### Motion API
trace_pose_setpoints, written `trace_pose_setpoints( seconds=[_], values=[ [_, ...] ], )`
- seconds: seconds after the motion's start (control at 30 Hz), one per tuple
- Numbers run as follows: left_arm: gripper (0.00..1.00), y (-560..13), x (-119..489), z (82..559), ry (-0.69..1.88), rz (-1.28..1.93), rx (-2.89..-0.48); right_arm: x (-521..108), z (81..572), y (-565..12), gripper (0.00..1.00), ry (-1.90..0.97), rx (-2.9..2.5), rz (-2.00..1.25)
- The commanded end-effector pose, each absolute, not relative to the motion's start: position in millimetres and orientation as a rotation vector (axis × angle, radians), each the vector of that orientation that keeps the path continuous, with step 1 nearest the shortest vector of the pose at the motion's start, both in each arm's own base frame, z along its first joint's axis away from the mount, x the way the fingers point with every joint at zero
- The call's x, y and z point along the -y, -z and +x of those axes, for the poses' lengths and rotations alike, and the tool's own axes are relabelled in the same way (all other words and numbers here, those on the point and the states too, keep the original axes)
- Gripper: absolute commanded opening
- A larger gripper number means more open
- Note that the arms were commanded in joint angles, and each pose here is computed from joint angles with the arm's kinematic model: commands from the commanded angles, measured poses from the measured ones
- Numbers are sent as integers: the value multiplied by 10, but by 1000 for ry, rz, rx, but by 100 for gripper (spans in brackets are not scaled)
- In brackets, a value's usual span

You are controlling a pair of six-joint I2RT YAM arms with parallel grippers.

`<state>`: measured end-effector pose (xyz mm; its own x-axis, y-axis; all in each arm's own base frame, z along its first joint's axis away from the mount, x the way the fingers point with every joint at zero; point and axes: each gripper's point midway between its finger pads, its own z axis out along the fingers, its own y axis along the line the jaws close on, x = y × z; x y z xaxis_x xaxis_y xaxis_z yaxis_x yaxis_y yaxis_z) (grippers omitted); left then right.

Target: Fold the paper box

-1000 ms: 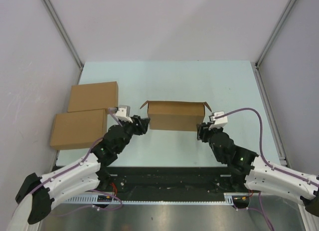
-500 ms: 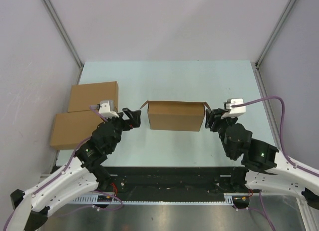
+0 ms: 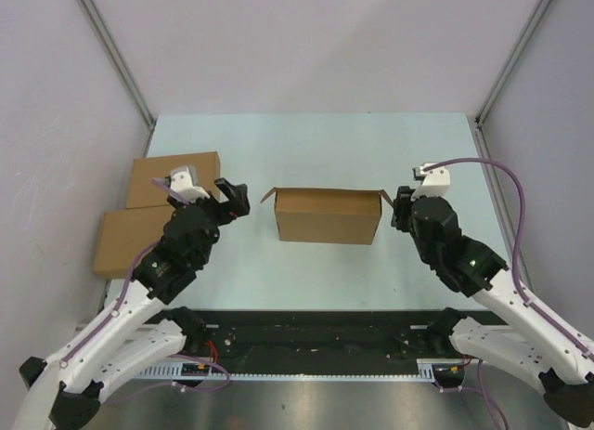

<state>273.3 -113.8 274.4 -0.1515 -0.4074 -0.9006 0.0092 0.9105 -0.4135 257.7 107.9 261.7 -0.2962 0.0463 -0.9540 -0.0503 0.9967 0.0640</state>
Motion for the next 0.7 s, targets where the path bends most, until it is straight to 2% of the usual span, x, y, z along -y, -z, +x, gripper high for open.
trace_pose_setpoints(
  seconds=[0.0, 0.67],
  values=[
    [100, -2881, 1021, 2768, 386, -328, -1680, -1301, 2682, -2629, 43, -182, -1872, -61],
    [100, -2804, 983, 2916, 361, -314, -1709, -1290, 3034, -2373, 43, -56, -1920, -99]
  ],
)
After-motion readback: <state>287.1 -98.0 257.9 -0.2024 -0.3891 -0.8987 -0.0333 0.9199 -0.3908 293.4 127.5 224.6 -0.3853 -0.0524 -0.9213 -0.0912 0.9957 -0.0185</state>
